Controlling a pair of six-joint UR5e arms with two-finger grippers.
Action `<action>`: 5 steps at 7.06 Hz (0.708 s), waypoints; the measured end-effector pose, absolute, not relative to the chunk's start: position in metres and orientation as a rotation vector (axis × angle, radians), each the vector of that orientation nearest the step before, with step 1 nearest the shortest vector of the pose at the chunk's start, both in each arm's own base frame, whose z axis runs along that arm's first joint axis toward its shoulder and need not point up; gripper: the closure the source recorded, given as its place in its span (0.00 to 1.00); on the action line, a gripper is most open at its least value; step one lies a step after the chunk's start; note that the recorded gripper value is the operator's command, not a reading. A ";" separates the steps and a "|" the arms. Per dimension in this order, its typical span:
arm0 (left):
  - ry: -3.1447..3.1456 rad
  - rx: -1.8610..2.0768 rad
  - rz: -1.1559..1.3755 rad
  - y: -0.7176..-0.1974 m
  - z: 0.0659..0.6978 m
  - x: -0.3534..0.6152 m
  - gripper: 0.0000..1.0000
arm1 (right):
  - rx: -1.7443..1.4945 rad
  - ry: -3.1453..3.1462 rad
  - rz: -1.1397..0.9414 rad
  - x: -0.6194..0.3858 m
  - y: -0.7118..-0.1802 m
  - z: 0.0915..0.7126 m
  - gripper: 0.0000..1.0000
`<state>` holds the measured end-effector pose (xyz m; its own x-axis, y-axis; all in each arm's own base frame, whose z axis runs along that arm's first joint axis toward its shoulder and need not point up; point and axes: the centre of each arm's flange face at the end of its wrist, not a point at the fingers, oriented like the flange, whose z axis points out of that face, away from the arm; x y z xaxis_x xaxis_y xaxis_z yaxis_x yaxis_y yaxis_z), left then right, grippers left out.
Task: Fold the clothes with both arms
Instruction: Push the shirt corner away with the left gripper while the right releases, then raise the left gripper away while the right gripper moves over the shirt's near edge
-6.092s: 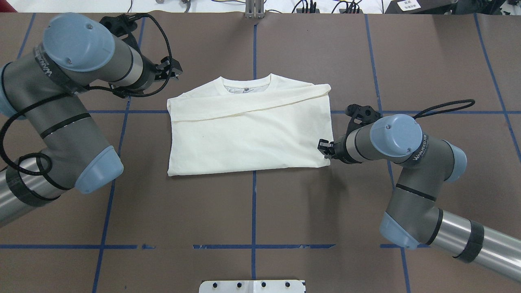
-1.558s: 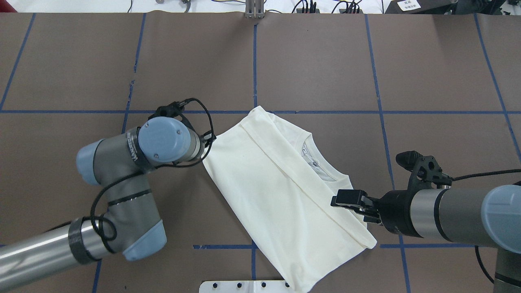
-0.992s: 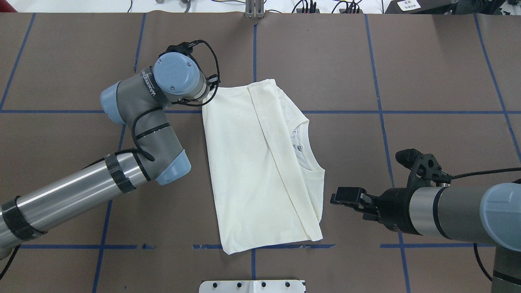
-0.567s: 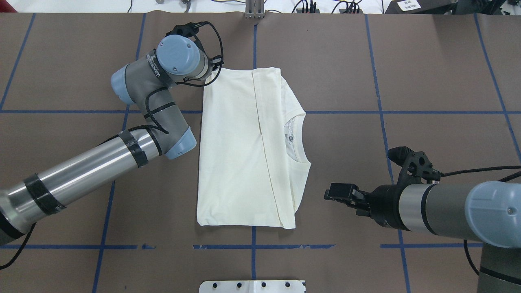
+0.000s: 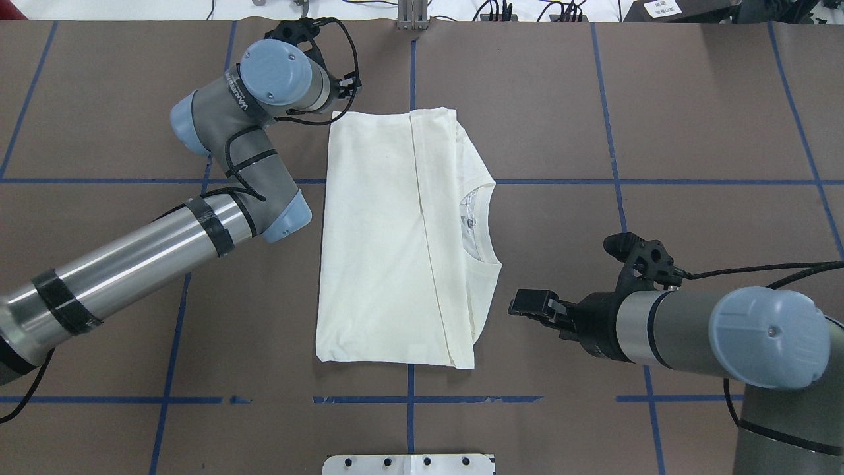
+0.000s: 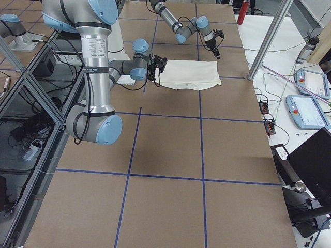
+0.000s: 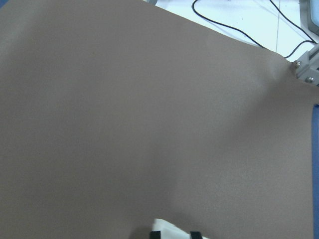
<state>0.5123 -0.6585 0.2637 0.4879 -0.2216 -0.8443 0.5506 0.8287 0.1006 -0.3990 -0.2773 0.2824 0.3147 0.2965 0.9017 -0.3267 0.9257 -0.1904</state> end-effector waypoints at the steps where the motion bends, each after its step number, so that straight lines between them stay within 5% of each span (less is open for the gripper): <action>1: 0.998 0.354 -0.439 -0.641 0.263 0.493 0.00 | 0.052 -1.145 0.389 -0.410 -0.285 0.285 0.00; 5: 1.014 0.320 -0.292 -0.514 0.220 0.381 0.00 | 0.140 -0.860 0.204 -0.503 -0.323 0.229 0.00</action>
<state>0.3808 -0.5140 0.2199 0.4978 -0.0894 -0.8627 0.3826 0.9153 0.1259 -0.5031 -0.3230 0.2293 0.6346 0.1221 0.7631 -0.2343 0.9714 0.0395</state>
